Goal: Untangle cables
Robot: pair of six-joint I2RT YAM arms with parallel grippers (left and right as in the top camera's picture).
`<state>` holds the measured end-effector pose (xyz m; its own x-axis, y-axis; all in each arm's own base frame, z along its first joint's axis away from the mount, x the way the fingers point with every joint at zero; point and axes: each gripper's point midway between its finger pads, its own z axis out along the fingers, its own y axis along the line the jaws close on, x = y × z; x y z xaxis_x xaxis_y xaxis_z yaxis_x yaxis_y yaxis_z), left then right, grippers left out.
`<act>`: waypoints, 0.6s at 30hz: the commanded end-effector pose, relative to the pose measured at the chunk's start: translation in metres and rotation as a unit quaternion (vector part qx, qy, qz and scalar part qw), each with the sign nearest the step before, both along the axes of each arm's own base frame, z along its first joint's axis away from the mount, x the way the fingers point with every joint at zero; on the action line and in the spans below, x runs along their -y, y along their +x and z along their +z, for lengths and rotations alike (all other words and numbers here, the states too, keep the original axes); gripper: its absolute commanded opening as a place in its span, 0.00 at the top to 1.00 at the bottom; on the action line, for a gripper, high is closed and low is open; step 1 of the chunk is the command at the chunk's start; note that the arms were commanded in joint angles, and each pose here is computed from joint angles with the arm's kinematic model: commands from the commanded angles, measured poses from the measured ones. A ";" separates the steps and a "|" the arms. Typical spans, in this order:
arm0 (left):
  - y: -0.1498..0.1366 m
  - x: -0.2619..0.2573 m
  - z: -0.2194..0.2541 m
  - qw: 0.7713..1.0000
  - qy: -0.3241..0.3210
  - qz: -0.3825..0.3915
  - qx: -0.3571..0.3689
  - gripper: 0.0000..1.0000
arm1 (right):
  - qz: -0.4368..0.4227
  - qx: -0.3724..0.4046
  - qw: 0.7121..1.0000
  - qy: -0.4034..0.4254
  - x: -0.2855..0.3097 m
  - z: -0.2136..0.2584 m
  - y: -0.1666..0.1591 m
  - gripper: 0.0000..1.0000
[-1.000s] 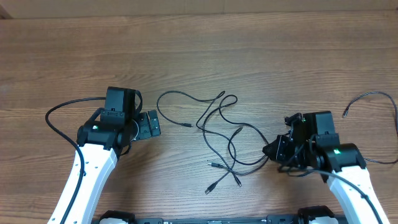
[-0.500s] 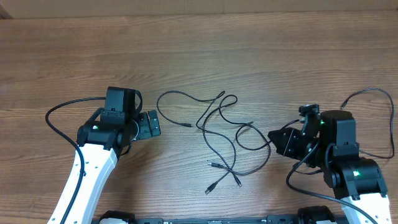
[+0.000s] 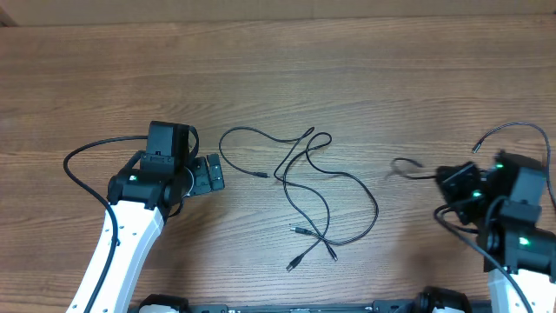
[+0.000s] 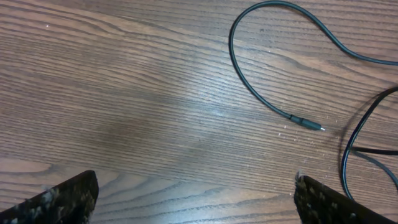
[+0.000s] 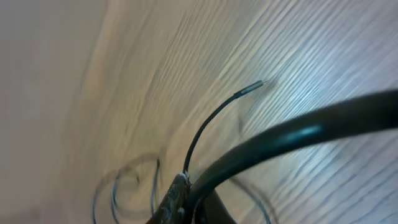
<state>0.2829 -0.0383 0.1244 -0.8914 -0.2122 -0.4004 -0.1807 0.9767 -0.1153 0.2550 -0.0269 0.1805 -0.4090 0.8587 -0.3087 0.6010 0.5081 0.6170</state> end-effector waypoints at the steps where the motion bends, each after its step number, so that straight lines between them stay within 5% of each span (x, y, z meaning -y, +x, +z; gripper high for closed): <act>1: 0.005 0.000 0.006 1.000 0.002 -0.011 0.009 0.00 | -0.083 0.029 0.996 0.000 0.036 0.018 0.002 0.96; 18: 0.005 0.000 0.006 1.000 0.002 -0.011 0.009 0.00 | -0.348 0.032 0.937 -0.014 0.208 -0.002 -0.034 0.96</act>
<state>0.2830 -0.0383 0.1244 -0.8914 -0.2119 -0.4007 -0.1804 0.9768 -0.1153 0.2310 -0.2046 0.1649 0.1784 0.9363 -0.3025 0.7688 0.0591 0.6367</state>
